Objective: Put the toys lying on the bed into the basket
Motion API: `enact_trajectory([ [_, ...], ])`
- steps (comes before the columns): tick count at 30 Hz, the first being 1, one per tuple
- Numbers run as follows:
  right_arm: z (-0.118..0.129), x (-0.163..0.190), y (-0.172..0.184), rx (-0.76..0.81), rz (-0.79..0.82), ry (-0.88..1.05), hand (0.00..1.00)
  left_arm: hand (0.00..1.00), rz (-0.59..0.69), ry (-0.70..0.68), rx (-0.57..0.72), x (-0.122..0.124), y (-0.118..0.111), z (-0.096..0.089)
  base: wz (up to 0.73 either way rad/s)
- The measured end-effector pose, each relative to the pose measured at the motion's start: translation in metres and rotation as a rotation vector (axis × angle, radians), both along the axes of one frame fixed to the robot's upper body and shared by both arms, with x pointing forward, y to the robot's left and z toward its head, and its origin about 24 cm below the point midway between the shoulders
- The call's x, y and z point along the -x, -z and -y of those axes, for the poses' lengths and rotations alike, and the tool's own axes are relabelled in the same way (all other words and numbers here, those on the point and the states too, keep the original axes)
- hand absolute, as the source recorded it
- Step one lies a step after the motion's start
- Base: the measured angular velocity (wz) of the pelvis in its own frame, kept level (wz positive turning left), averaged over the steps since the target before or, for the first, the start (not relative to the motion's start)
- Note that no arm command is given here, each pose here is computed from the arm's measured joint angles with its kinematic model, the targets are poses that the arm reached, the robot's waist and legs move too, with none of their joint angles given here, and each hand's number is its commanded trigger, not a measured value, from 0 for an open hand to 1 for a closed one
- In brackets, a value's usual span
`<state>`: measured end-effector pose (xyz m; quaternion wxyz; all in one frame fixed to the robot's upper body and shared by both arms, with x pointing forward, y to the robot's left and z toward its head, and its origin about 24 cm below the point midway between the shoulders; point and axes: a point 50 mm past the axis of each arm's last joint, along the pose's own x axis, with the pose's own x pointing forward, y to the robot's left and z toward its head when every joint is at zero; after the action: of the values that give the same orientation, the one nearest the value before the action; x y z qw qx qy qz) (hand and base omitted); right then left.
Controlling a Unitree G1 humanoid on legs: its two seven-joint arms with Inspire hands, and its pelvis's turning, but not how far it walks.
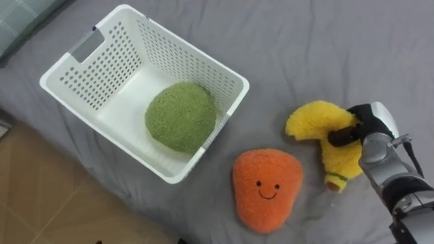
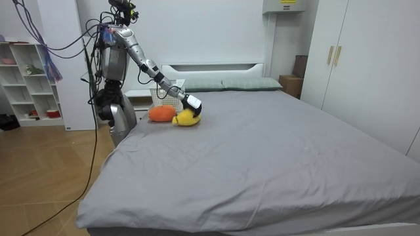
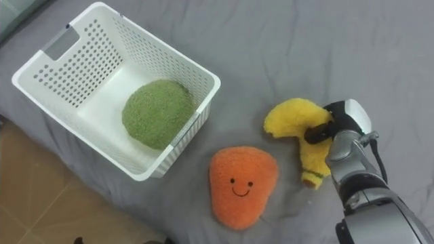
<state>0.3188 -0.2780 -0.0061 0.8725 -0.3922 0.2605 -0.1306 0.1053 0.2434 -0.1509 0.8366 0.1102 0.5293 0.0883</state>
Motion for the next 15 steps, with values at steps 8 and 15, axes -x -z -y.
enact_trajectory([
  [8,0.001,-0.003,-0.005,-0.007,0.032,-0.003,1.0,0.0,0.016,-0.031,0.016,-0.001,-0.001,-0.002,-0.01],
  [15,-0.014,-0.025,-0.041,-0.042,0.219,-0.076,1.0,0.0,0.017,-0.082,0.003,0.004,-0.002,-0.009,-0.08],
])
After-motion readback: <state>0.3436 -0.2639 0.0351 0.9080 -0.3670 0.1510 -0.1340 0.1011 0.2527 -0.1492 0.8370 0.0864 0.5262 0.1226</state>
